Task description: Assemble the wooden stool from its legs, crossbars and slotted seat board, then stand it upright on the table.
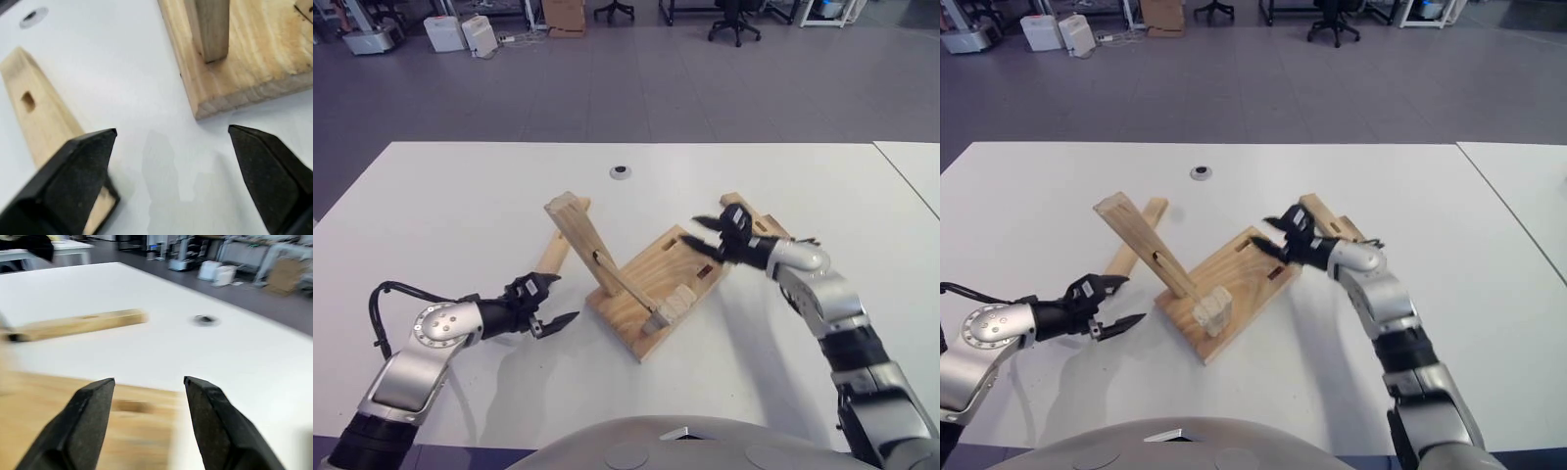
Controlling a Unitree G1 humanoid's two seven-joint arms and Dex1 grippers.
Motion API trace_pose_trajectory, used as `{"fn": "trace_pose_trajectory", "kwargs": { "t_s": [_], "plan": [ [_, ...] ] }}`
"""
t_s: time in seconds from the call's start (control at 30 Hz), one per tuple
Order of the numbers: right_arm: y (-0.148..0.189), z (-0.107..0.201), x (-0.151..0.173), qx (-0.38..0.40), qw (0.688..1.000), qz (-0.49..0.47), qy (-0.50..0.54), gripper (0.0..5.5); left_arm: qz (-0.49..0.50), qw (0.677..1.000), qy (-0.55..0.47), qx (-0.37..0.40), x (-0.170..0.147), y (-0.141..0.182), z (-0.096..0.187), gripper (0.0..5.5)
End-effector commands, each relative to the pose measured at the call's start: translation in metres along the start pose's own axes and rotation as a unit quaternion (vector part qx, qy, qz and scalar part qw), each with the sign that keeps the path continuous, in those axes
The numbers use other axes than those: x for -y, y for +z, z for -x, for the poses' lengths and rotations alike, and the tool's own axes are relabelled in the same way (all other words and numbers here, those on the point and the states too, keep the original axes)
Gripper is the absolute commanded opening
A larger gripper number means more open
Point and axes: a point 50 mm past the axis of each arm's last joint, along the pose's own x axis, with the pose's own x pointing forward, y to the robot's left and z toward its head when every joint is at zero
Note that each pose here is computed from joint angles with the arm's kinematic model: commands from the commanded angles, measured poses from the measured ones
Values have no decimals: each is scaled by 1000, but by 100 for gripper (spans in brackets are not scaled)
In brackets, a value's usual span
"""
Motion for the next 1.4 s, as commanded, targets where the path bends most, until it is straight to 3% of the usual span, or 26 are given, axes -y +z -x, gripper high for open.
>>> {"fn": "trace_pose_trajectory", "kwargs": {
  "t_s": [0.03,0.2,0.33,0.43,0.5,0.6,0.7,0.83,1.03,1.1,1.2,1.3,1.4],
  "plan": [
    [-32,-9,23,-109,990,82,-19,263,-31,999,-35,-8,9,2,-20,421],
    [-49,11,-5,-129,973,132,136,263,-60,998,-29,-22,1,6,-55,421],
    [-39,54,0,-145,967,162,131,263,-14,991,132,26,-64,27,-83,421],
    [-21,71,13,-147,969,183,81,263,-12,980,197,33,-99,27,-69,421],
    [-3,62,29,-110,977,181,14,263,-6,977,204,57,-102,22,-42,421],
    [-1,22,29,-39,992,113,-30,263,-3,975,215,56,-90,10,-1,421],
    [-16,-19,29,-40,997,29,-62,263,-6,995,99,24,-42,9,11,421],
    [-33,-45,10,-112,986,123,28,263,-16,1000,7,-5,-4,12,-22,421],
    [-37,-28,5,-119,973,175,91,263,-95,990,97,-43,-15,13,-100,421],
    [-37,-18,6,-109,977,170,68,263,-93,983,153,-33,-31,19,-120,421],
    [-28,7,18,-84,986,147,-7,263,-67,976,208,-4,-55,30,-127,421],
    [-9,52,61,-33,980,74,-180,263,-27,977,206,44,-61,40,-127,421],
    [-16,78,88,-26,968,3,-250,263,7,979,191,72,-56,41,-127,421]
  ]
}}
